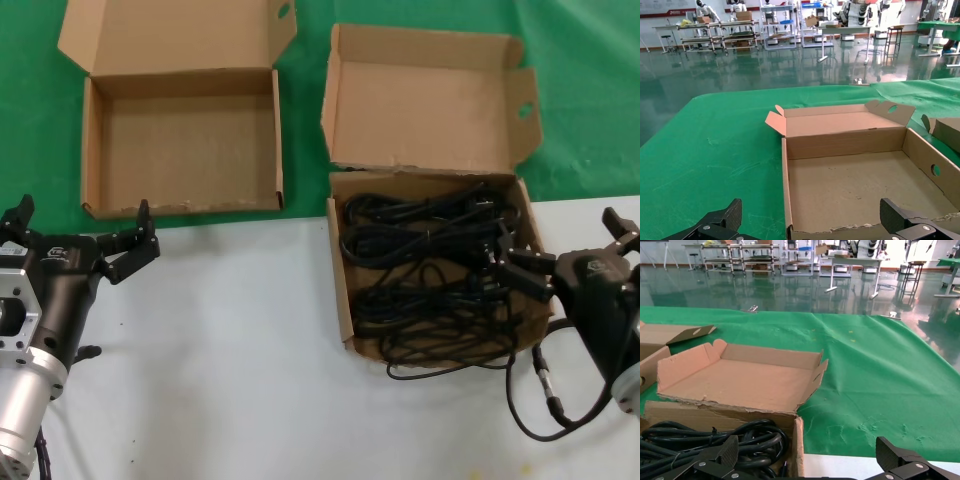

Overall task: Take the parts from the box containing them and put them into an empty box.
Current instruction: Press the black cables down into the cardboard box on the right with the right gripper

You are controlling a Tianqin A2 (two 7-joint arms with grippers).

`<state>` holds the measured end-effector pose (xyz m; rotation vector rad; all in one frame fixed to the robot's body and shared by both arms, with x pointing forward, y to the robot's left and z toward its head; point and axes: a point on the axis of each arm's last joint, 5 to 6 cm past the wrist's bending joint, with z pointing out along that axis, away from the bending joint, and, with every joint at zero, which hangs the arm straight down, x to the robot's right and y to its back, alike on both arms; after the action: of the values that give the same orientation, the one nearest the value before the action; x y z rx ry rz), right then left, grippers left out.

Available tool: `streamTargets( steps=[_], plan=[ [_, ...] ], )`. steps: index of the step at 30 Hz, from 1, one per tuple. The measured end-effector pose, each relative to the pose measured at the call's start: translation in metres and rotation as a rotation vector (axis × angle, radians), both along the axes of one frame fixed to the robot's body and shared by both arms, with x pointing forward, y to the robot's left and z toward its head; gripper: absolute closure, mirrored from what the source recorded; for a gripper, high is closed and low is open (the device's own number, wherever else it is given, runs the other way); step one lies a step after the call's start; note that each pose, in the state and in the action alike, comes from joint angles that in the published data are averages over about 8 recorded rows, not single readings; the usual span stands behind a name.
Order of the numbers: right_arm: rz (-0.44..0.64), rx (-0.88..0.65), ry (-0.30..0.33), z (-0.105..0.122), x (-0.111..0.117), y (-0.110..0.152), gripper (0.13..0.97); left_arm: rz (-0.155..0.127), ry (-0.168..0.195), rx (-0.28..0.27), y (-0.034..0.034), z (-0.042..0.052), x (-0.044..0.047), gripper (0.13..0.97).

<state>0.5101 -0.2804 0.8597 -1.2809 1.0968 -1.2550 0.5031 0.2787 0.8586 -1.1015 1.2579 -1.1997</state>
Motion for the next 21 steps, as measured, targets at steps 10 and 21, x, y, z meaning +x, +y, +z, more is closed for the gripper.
streamTargets(
  steps=[10,21],
  plan=[
    [0.000,0.000,0.000,0.0000,0.0000,0.0000,0.130,0.000,0.000,0.000,0.0000,0.0000,0.0000,0.132],
    [0.000,0.000,0.000,0.0000,0.0000,0.0000,0.130,0.000,0.000,0.000,0.0000,0.0000,0.0000,0.132]
  ],
)
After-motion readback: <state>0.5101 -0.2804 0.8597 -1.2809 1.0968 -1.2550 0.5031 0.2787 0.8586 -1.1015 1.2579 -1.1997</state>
